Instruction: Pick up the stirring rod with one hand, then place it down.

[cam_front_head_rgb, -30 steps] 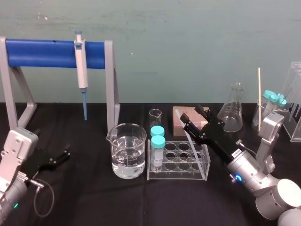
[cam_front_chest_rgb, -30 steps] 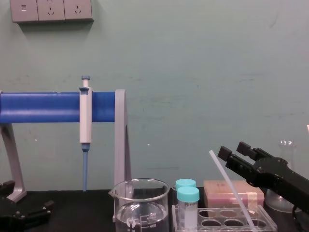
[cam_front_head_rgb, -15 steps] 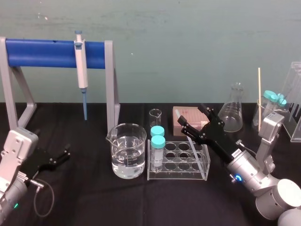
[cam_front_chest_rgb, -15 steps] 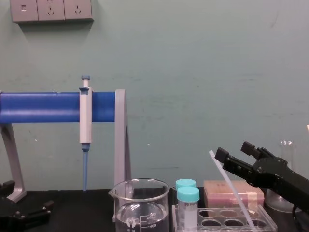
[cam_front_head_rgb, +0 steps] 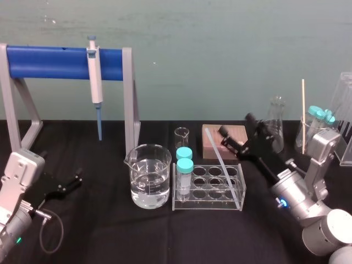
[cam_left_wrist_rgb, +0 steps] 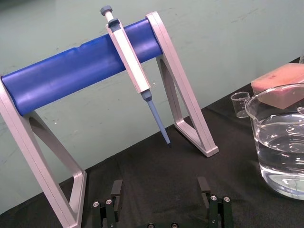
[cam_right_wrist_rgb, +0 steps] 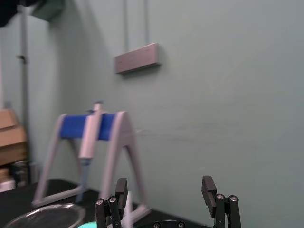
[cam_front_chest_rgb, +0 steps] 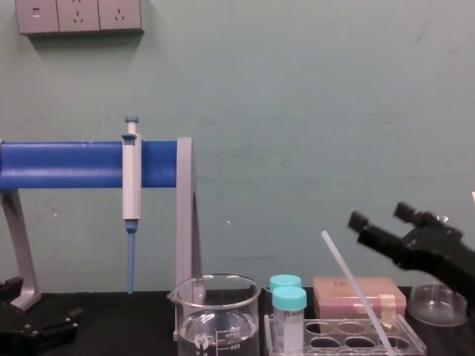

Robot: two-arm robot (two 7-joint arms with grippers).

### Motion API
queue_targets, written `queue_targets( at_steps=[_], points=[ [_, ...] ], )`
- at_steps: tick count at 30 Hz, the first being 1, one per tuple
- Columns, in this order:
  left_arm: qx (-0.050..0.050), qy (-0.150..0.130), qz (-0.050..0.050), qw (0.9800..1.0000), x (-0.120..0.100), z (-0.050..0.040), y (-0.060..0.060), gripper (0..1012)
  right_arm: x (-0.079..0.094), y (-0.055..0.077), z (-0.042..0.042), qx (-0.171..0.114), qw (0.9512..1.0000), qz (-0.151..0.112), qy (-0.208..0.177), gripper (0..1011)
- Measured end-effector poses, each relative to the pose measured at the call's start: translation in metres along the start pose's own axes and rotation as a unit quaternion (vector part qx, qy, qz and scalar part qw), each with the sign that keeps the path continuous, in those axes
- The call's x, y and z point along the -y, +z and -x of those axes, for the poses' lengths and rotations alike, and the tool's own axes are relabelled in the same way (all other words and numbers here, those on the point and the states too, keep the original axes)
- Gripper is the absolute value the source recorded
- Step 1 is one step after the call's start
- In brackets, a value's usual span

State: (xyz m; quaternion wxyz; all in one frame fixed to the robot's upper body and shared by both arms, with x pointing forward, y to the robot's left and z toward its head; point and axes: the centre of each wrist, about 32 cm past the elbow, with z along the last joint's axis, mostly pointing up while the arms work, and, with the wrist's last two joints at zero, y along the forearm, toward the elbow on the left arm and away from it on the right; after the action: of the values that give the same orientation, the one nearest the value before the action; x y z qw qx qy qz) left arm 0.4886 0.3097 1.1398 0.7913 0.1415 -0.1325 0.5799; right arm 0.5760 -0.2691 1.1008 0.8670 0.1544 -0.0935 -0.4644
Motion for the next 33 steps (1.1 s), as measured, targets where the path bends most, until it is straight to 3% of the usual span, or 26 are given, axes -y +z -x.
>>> queue_targets(
  at_steps=[6,12,16,23,25,26,33],
  points=[
    [0.000,0.000,0.000,1.0000,0.000,0.0000,0.000,1000,0.003,0.015,0.0018,0.034,0.9975,-0.014,-0.061,1000],
    [0.000,0.000,0.000,1.0000,0.000,0.0000,0.000,1000,0.008,0.027,0.0015,0.046,0.9928,-0.010,-0.110,1000],
    [0.000,0.000,0.000,1.0000,0.000,0.0000,0.000,1000,0.015,0.033,0.0019,0.035,0.9881,0.014,-0.149,1000],
    [0.000,0.000,0.000,1.0000,0.000,0.0000,0.000,1000,0.030,0.037,0.0039,-0.009,0.9736,0.079,-0.214,1000],
    [0.000,0.000,0.000,1.0000,0.000,0.0000,0.000,1000,0.033,0.037,0.0044,-0.022,0.9687,0.101,-0.226,1000],
    [0.000,0.000,0.000,1.0000,0.000,0.0000,0.000,1000,0.033,0.037,0.0044,-0.022,0.9687,0.101,-0.226,1000],
    [0.000,0.000,0.000,1.0000,0.000,0.0000,0.000,1000,0.035,0.037,0.0062,-0.058,0.9516,0.165,-0.253,1000]
  ],
)
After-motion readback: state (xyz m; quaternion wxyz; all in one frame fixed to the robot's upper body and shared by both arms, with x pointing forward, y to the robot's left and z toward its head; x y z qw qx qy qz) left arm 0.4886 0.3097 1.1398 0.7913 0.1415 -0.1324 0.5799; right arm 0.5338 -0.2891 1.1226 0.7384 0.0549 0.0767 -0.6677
